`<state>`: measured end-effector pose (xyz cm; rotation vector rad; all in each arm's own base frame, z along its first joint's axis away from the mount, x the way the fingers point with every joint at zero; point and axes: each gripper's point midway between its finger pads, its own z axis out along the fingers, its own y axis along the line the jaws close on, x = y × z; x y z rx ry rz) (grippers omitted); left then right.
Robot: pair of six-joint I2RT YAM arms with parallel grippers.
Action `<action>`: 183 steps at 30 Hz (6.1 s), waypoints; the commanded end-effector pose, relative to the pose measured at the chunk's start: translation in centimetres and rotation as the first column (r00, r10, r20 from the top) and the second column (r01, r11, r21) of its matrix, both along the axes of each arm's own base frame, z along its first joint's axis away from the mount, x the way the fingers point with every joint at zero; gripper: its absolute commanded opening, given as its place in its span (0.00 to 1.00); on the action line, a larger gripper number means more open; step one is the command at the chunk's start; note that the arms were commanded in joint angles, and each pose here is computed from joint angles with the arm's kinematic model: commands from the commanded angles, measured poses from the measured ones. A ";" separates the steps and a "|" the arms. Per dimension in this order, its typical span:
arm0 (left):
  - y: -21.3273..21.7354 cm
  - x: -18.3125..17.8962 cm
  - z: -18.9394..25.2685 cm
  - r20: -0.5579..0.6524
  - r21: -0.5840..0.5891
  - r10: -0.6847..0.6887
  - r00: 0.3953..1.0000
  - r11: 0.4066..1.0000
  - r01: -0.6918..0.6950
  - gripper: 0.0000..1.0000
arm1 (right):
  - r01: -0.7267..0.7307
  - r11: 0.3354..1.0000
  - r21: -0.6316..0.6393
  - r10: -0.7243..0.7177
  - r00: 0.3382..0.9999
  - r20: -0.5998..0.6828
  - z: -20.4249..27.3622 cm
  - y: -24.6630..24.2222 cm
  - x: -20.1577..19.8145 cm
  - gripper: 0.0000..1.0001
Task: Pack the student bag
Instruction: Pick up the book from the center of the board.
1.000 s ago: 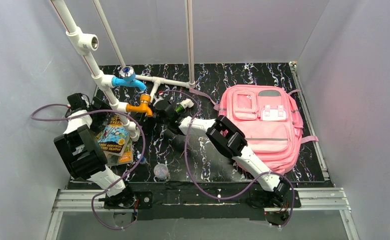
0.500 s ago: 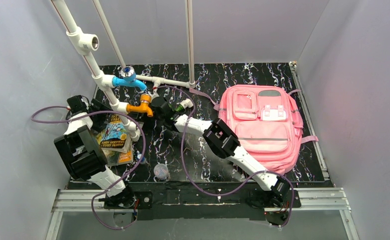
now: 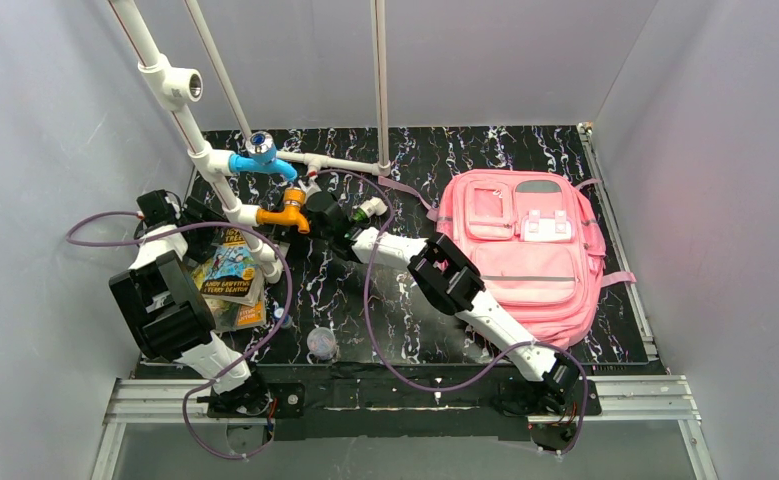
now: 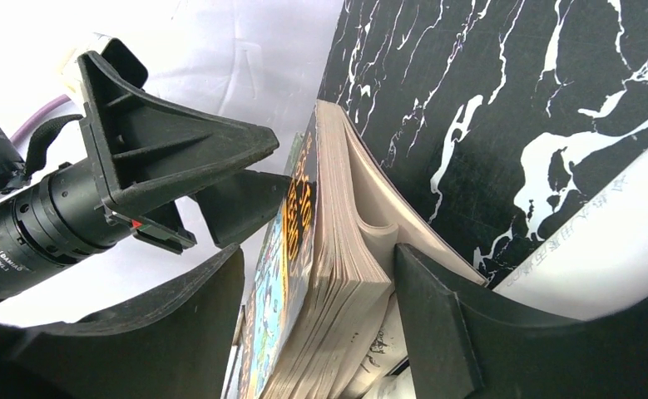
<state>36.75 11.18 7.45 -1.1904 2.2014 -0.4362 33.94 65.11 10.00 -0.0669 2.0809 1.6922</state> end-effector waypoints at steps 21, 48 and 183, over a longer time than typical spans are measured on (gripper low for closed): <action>-2.9 -2.5 -1.9 -0.133 -0.092 -0.086 0.987 0.993 0.074 0.74 | -0.081 0.964 0.253 0.083 0.997 0.002 9.6 -1.6 -5.5 0.73; -1.7 -2.2 4.2 -0.061 0.022 -0.058 0.996 0.998 0.059 0.91 | 0.099 0.973 0.210 -0.095 0.995 -0.029 5.6 1.7 1.3 0.01; -45.0 -14.3 33.0 0.512 0.573 -0.859 -0.003 0.339 0.746 0.98 | 0.552 0.736 -0.391 -0.409 0.823 0.394 26.4 -53.1 -12.9 0.01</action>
